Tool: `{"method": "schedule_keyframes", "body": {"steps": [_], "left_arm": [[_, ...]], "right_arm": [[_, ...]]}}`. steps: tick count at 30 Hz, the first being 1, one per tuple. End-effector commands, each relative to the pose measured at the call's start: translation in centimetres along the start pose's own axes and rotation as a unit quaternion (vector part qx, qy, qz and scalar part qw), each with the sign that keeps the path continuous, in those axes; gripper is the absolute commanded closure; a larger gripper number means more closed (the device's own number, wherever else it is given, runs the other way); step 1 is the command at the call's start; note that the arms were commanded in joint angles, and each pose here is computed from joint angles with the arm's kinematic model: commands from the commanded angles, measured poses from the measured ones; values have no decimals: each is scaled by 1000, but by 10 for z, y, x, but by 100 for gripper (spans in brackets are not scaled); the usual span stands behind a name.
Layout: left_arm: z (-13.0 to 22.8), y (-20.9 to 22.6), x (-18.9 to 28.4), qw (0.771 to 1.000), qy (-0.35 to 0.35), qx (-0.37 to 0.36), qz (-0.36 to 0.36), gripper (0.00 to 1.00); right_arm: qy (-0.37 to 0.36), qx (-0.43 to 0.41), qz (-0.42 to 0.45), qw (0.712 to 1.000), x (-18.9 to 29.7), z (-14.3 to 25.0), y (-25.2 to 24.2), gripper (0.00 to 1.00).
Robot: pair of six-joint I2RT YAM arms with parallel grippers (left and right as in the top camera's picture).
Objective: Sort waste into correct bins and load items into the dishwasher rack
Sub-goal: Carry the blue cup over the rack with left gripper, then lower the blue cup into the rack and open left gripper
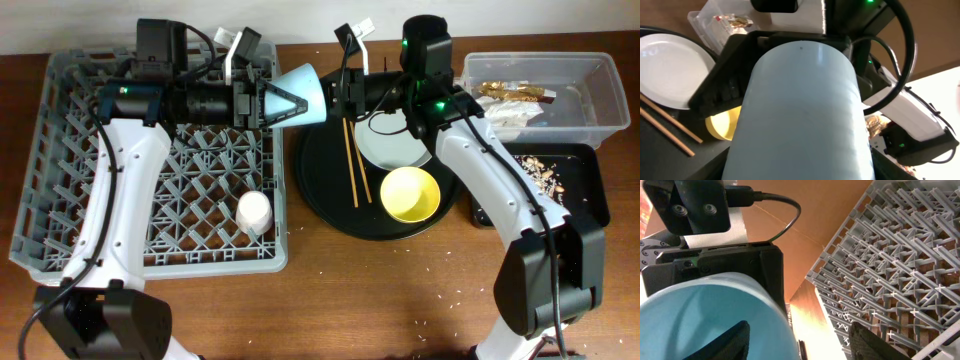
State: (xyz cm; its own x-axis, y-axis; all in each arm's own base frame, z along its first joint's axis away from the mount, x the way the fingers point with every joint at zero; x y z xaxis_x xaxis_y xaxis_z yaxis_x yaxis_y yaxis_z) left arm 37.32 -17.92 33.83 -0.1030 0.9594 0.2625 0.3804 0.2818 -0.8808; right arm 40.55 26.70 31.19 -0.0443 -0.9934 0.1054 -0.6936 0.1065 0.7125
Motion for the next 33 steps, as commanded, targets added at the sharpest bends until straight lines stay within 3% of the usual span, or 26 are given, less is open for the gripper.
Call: {"method": "schedule_keyframes", "body": {"steps": [1,5,8,12,15,20,22,27,33], "left_arm": [[-13,32,20,994,-40,4,-97,48],[-14,91,53,953,-74,44,-292,48],[4,122,72,899,-57,71,-428,48],[23,133,80,830,-43,91,-549,49],[30,117,82,797,-45,100,-594,49],[31,79,96,786,-46,128,-603,49],[26,82,93,786,-45,128,-603,49],[14,149,65,775,-5,153,-614,49],[35,223,35,755,79,206,-618,49]], "right_arm": [[-11,14,18,1000,14,-5,-11,30],[-15,-7,66,998,52,3,-40,26],[-8,-61,147,987,82,23,-71,23],[19,-86,200,976,91,45,-86,22],[21,-92,201,975,92,47,-86,21],[22,-94,200,975,92,48,-86,20],[24,-97,201,975,92,49,-86,20],[29,-110,207,972,93,54,-87,20],[35,-112,211,970,93,57,-88,20]]}}
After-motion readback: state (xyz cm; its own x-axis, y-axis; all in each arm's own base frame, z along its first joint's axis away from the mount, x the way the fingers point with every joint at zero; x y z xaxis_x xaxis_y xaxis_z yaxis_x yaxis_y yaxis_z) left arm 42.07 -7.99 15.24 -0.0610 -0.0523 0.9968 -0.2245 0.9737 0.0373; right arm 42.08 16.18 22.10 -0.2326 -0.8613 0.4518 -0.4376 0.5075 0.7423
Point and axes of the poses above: each gripper's point midway between its finger pads, its own x axis back along the fingers, its own y axis along the line the jaws close on, z = x × y, the point moved 2 cm from there along x, back along the fingers, and after that the axes turned 10 degrees about x, right-handed, at the moved point
